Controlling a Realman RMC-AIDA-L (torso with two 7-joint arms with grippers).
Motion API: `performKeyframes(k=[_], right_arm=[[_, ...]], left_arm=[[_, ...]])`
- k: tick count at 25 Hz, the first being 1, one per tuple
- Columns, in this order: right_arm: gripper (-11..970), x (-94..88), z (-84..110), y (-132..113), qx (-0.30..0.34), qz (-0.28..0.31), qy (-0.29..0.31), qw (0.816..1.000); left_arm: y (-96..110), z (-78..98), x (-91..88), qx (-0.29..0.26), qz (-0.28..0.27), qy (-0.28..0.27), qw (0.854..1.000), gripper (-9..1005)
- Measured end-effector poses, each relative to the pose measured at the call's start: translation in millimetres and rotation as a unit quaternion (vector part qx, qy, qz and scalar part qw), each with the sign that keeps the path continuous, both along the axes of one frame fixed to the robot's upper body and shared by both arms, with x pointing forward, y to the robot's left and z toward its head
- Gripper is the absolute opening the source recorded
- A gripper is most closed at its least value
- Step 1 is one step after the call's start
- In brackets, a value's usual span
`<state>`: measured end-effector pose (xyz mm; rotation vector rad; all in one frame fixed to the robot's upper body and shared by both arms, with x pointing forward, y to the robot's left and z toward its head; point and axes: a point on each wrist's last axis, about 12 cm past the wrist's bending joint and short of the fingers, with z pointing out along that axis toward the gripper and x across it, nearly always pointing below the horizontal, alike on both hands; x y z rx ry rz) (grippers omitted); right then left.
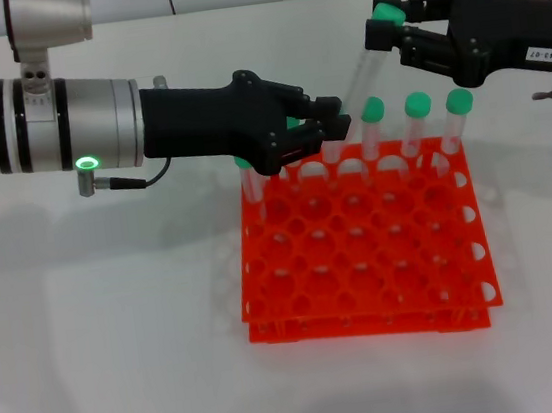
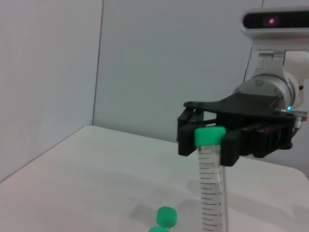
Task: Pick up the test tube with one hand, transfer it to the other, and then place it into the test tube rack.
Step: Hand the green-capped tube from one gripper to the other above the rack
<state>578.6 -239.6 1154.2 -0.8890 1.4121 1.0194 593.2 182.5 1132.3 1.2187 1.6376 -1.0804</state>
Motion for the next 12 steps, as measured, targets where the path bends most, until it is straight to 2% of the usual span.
performKeyframes(k=[12], right_arm=[[276,0.4,0.4,0.1,-0.001,0.0,-0.001,1.0]], left_arm=[[-0.8,-0.2,0.1,-0.004,0.006,0.012,1.0,132]])
